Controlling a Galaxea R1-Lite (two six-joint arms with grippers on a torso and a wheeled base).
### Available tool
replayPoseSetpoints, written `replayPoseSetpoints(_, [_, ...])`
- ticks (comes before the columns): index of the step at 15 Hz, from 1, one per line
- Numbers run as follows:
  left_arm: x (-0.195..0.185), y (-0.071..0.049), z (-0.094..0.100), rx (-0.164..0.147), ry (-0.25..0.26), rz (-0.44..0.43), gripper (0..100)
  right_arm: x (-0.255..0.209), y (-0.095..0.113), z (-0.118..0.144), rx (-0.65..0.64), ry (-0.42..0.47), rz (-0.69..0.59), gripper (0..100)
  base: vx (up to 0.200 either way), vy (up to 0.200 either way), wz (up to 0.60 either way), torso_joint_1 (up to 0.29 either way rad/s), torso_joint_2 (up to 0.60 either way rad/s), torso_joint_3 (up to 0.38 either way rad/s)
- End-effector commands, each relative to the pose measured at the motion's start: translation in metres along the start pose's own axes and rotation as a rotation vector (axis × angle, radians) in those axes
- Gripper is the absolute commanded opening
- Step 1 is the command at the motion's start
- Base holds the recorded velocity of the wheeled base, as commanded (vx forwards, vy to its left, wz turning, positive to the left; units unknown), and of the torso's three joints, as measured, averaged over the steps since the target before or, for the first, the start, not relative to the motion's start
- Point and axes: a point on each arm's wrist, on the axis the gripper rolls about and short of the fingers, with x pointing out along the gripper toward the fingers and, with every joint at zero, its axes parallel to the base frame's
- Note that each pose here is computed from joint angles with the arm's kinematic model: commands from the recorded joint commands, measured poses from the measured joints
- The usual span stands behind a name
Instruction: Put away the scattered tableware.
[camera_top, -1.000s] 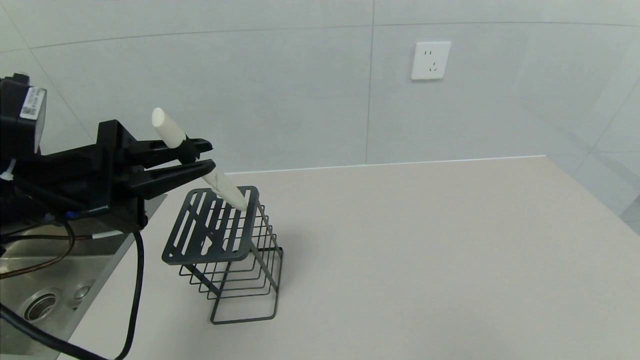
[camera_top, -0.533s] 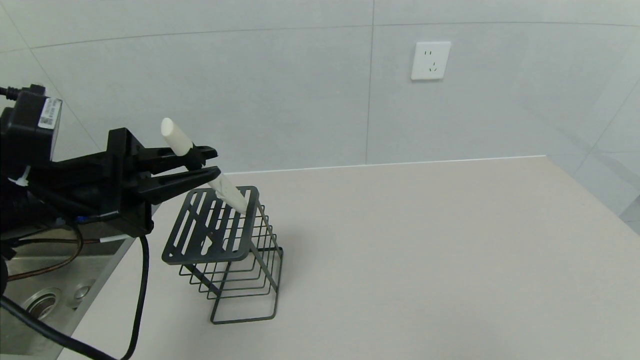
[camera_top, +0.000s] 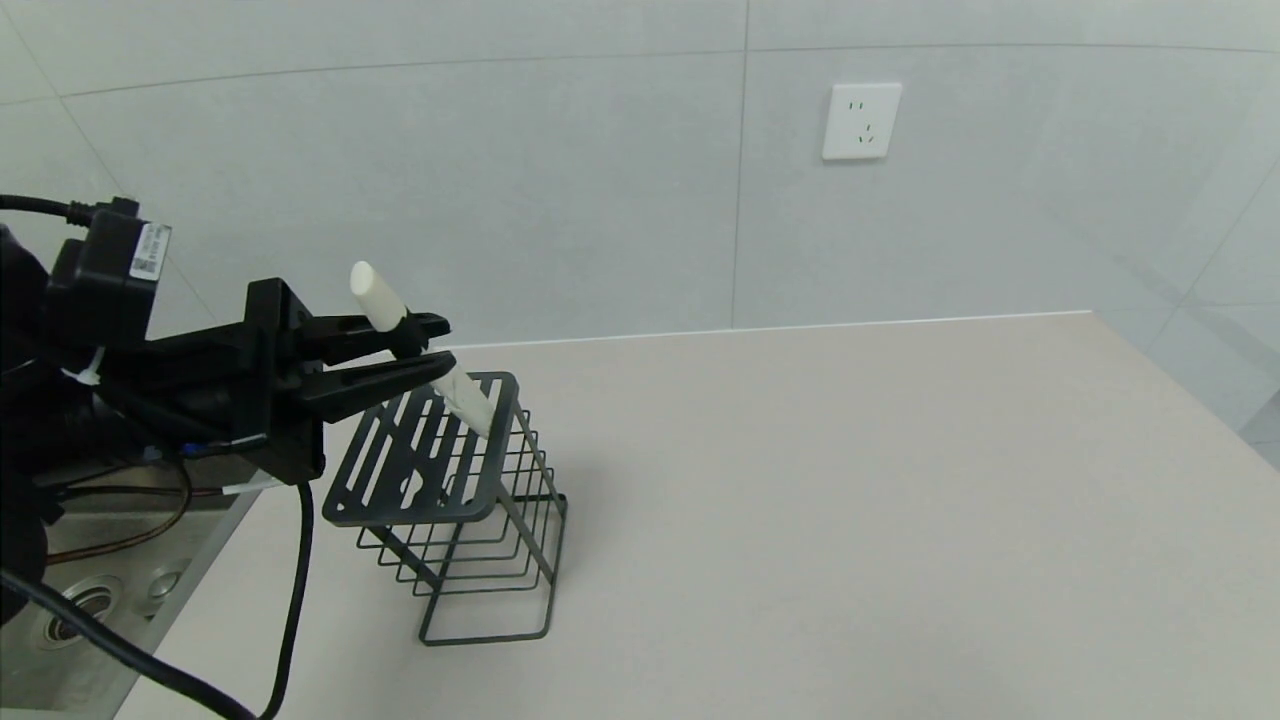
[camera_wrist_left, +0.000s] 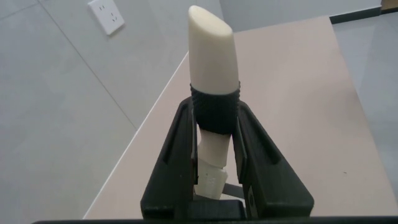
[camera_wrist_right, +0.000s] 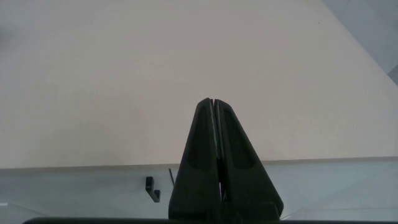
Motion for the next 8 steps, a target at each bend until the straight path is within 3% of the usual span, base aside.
replayPoseSetpoints(1, [0.001,0.001,-0.005,-0.013,0.005,-0.003,0,0.0,0.0,0.0,0.0,0.001,0.0,0,0.0,0.0,0.0,0.0,0.0,0.0])
replayPoseSetpoints(8, [0.006,0.004,-0.023,-0.042,0.028,-0.001,0,0.0,0.0,0.0,0.0,0.001,0.0,0,0.0,0.0,0.0,0.0,0.0,0.0])
